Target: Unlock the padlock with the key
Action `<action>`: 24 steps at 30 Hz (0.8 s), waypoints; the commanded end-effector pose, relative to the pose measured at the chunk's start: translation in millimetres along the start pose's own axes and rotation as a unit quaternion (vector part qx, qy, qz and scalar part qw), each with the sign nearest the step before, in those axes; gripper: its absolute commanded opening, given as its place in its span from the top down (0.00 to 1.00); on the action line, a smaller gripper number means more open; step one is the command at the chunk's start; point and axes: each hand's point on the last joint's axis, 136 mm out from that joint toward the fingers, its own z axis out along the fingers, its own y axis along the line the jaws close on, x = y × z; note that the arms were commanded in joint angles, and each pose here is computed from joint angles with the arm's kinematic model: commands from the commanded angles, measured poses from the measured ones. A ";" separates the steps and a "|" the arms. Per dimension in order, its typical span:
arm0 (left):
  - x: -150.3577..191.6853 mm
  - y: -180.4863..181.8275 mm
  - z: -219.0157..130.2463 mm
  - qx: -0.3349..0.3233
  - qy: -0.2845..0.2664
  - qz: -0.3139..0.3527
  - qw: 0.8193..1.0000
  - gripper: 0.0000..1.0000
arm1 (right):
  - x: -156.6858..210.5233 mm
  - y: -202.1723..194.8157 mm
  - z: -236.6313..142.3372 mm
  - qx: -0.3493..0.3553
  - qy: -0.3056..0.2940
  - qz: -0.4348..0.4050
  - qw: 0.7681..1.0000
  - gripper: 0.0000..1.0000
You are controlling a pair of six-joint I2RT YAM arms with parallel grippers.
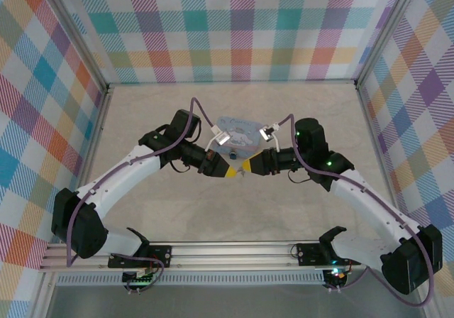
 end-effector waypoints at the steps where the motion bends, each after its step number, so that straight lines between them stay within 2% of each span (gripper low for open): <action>1: -3.4 -13.0 -1.6 0.020 0.004 0.012 1.000 1.00 | -3.6 14.5 1.1 -0.023 0.008 -0.025 0.999 0.54; 18: 0.1 -12.7 0.7 0.026 0.013 0.008 1.000 1.00 | 1.4 19.1 8.2 -0.034 0.028 -0.031 0.999 0.71; 22: 1.3 -13.6 0.6 0.026 0.014 0.009 1.000 1.00 | 3.9 18.2 8.9 -0.031 0.034 -0.033 0.998 0.83; 24: 1.7 -14.3 0.4 0.026 0.015 0.010 0.999 1.00 | 5.3 18.3 7.9 -0.029 0.037 -0.034 0.998 0.85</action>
